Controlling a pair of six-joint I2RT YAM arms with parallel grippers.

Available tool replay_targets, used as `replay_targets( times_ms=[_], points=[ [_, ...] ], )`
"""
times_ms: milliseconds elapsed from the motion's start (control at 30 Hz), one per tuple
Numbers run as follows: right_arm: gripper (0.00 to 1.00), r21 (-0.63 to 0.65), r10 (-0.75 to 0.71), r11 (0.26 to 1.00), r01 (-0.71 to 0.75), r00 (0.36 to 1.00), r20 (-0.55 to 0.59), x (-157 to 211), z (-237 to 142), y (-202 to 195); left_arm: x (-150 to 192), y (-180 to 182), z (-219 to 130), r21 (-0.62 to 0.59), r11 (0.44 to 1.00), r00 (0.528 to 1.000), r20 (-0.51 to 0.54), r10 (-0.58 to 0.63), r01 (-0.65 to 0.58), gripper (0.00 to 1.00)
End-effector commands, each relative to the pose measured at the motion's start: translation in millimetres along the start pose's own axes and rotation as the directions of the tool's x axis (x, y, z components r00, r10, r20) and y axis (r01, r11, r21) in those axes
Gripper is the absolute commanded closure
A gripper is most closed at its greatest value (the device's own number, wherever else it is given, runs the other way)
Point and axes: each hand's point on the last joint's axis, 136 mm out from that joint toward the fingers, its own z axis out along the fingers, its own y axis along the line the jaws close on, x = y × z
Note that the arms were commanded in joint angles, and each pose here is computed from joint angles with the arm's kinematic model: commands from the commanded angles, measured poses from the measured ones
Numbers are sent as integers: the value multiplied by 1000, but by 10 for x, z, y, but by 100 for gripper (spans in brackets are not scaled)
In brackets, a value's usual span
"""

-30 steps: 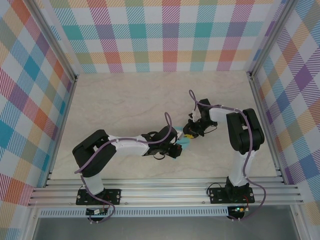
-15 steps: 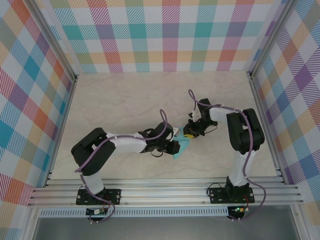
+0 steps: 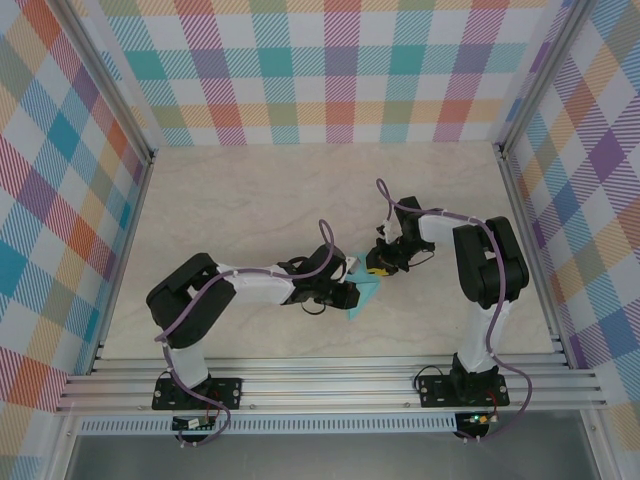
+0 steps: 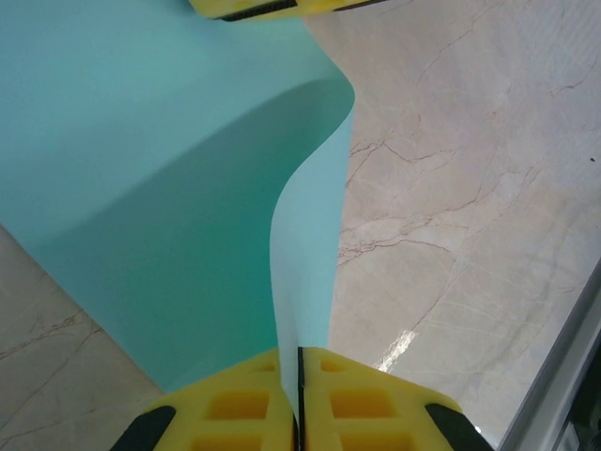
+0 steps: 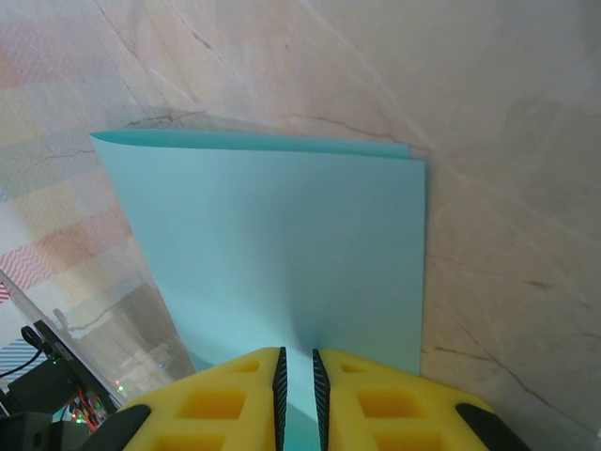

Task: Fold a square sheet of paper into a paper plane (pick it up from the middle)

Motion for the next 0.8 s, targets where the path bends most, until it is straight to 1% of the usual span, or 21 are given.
replay_targets(
  times_ms=[0,133,267,500,633,767],
  points=[
    [81,43,18,999,-17,1000,-17,70,-2,-60,26,43,47,4,1000,1000,-16,-22,22,91],
    [81,40,21,999,-20,1000,-18,70,2,-57,-2,76,36,-14,1000,1000,1,-21,21,91],
    [80,42,23,999,-22,1000,-20,78,9,-68,18,97,48,-16,1000,1000,-9,-19,19,91],
    [80,44,23,999,-22,999,-25,89,22,-83,-30,83,26,-1,1000,1000,1,-8,8,90],
    [80,47,23,999,-22,999,-26,93,20,-87,-38,59,31,14,1000,1000,-10,-6,6,90],
    [80,48,22,999,-21,999,-23,88,10,-80,13,132,71,-9,1000,1000,-26,-17,17,90]
  ],
)
